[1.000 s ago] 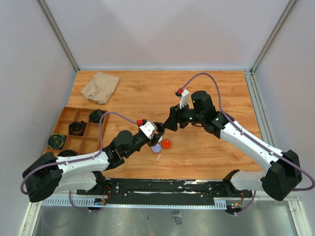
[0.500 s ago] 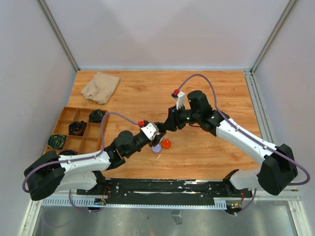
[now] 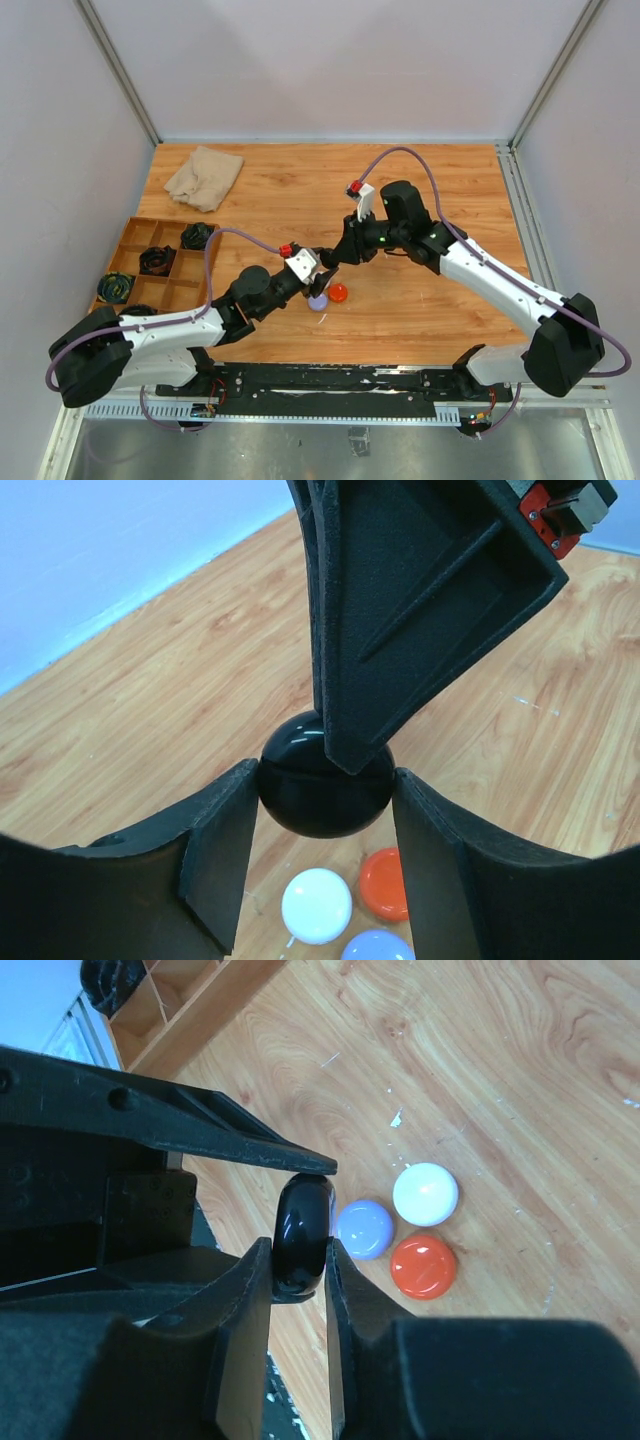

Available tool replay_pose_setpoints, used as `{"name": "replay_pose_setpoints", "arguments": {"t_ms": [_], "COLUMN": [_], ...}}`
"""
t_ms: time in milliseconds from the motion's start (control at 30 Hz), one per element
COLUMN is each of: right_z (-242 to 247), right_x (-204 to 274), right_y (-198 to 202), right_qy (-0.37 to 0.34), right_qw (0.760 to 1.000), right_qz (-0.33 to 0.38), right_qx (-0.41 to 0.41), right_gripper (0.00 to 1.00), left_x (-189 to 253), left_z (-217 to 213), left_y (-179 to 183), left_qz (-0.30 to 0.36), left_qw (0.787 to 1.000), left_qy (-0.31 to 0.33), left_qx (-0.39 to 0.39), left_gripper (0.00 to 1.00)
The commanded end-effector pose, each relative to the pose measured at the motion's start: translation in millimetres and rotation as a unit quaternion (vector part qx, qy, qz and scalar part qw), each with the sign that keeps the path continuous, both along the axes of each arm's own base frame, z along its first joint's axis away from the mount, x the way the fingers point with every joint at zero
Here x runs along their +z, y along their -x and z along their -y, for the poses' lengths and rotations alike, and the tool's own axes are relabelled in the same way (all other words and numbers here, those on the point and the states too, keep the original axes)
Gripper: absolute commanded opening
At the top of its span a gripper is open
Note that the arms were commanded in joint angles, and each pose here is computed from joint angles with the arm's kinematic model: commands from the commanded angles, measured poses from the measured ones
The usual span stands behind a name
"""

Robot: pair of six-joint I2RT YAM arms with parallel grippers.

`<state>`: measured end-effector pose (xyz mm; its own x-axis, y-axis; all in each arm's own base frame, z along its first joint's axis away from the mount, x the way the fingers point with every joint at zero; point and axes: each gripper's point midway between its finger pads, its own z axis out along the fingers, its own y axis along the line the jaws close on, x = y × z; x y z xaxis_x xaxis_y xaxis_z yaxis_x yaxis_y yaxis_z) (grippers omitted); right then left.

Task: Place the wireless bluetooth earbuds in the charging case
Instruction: Open the charging case.

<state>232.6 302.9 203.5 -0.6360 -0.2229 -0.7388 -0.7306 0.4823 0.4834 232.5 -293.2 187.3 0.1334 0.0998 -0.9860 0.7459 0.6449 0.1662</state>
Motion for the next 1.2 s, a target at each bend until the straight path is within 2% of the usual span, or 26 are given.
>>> {"name": "replay_pose_setpoints", "arguments": {"t_ms": [0,100,233,500,700,867,1167], "right_z": [0.6,7.8,17.1,23.6,25.4,23.8,22.3], "right_x": [26.0,30.4,33.8,35.2,42.7,49.8,57.0], "right_y": [-0.2,-2.6,-4.0,2.7,17.2,28.9,42.3], "right_qy": [0.0,0.007,0.027,0.051,0.044,0.025,0.004], "right_qw": [0.998,0.997,0.994,0.983,0.97,0.961,0.95], "right_qz": [0.061,0.075,0.099,0.149,0.183,0.201,0.218], "right_qx": [0.02,0.02,0.036,0.098,0.155,0.19,0.221], "right_gripper": [0.11,0.1,0.09,0.05,0.05,0.05,0.05], "left_x": [10.3,11.0,8.0,21.6,28.5,27.3,39.4], "left_z": [-2.3,-4.5,-6.5,-10.9,-5.5,0.5,9.4], "left_y": [2.6,5.2,9.2,18.4,27.7,33.5,48.7], "left_qz": [-0.003,-0.004,-0.012,-0.037,-0.063,-0.083,-0.104], "left_qw": [1.0,1.0,1.0,0.992,0.978,0.968,0.946], "left_qy": [0.026,0.021,0.004,0.038,0.059,0.064,0.095], "left_qx": [0.006,0.003,-0.017,-0.113,-0.191,-0.227,-0.291], "left_gripper": [0.65,0.71,0.74,0.75,0.75,0.74,0.63]}}
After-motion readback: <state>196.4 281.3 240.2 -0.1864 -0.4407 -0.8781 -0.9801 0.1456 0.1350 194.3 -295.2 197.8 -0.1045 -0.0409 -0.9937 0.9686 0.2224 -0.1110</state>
